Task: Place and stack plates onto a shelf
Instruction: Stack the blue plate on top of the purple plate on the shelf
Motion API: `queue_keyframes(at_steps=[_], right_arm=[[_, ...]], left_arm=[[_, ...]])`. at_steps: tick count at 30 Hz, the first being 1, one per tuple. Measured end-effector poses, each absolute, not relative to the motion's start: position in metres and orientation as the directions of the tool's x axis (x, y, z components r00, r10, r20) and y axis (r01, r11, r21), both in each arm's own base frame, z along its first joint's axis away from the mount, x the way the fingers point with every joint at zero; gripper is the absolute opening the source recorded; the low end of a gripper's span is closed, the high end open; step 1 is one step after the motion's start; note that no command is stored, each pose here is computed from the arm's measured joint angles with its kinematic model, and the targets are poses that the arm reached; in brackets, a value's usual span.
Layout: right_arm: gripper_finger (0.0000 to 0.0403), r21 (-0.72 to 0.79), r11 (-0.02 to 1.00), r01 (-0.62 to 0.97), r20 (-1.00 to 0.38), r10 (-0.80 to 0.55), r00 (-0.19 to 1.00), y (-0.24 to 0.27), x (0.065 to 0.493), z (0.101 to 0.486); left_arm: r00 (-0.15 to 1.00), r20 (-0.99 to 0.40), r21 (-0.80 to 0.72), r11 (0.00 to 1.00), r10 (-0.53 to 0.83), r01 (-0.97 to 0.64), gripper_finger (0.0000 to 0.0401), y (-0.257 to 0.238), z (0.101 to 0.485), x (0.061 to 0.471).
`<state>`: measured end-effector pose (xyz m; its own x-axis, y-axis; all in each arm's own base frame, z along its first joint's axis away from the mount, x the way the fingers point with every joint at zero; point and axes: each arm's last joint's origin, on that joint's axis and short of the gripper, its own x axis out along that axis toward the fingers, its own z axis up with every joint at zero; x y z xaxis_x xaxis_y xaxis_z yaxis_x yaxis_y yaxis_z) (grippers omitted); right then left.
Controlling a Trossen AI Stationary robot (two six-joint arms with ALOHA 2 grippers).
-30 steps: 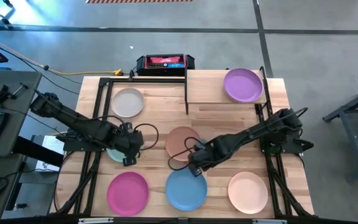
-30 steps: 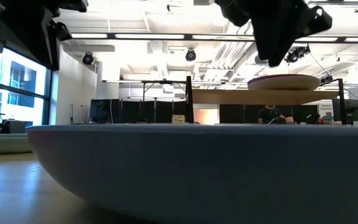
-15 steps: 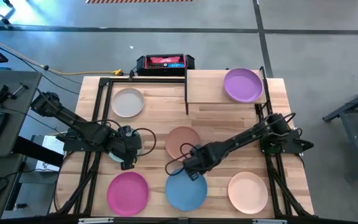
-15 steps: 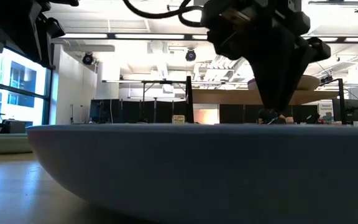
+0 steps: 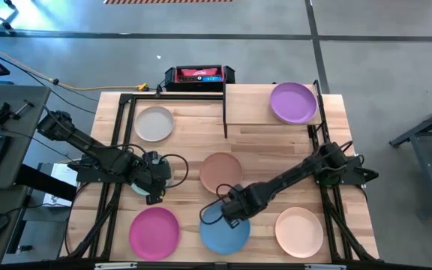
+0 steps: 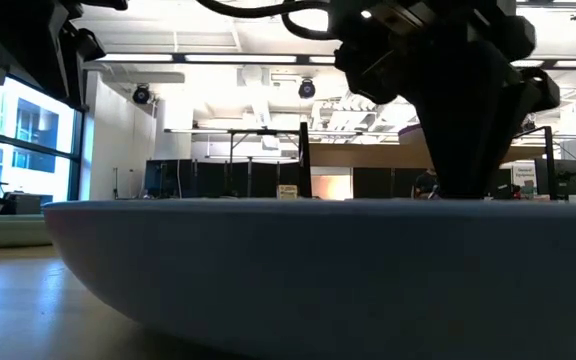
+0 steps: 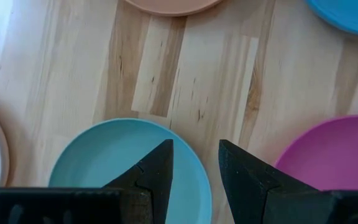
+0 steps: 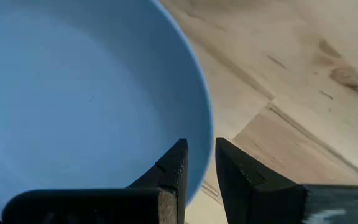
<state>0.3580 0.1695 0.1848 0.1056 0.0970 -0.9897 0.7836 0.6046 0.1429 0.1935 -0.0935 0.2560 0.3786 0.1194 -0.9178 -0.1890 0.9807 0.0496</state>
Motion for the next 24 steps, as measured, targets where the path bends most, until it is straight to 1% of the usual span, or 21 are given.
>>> queue_keyframes(at_steps=[13, 18, 24], right_arm=[[0.0060, 0.113, 0.590, 0.799, -0.993, 0.082, 0.080, 0.176, 0.360, 0.168], [0.0060, 0.102, 0.569, 0.816, -0.992, 0.116, 0.043, 0.178, 0.359, 0.165], [0.0060, 0.112, 0.573, 0.812, -0.991, 0.126, 0.048, 0.180, 0.358, 0.165]], left_arm=[[0.382, -0.915, 0.058, 0.980, 0.129, -0.192, 0.0120, -0.093, 0.256, 0.194], [0.383, -0.915, 0.058, 0.980, 0.129, -0.192, 0.0120, -0.093, 0.256, 0.194], [0.382, -0.915, 0.057, 0.980, 0.128, -0.192, 0.0120, -0.093, 0.256, 0.194]])
